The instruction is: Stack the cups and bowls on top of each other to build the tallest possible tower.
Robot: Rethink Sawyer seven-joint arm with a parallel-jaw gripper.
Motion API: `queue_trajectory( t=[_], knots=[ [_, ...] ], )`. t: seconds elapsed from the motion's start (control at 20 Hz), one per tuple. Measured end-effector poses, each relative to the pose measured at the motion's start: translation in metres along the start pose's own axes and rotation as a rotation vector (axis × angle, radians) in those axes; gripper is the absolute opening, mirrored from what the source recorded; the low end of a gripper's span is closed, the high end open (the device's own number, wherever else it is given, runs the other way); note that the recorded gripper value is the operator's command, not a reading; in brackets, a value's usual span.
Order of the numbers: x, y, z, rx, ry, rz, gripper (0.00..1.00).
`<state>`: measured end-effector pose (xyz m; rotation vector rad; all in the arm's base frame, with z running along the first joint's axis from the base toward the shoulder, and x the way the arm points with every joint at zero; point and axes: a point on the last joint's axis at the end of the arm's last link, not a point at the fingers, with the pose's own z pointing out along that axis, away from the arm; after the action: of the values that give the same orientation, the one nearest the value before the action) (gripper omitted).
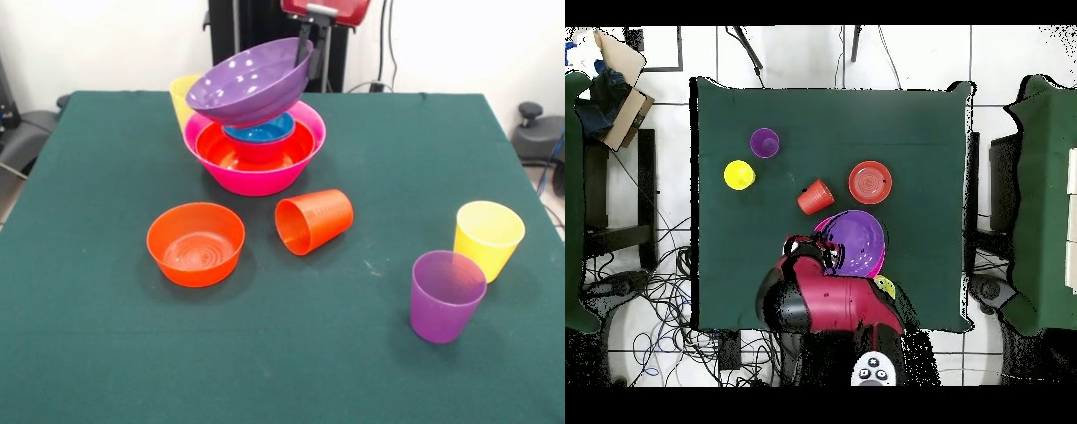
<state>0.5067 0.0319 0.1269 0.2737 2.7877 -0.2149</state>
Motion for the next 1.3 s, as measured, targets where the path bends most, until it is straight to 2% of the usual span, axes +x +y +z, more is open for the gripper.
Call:
queue_trajectory(
  t=[0.35,0.55,0.95,1.3],
  knots=[
    [0.010,-0.041,0.026,0.031,0.063,0.075,0.00],
    [0.018,-0.049,0.037,0.036,0.088,0.090,0.00],
    [0.032,-0.041,0.050,0.030,0.099,0.072,0.00],
    [0.038,-0.029,0.049,0.031,0.102,0.040,0.00]
  ],
)
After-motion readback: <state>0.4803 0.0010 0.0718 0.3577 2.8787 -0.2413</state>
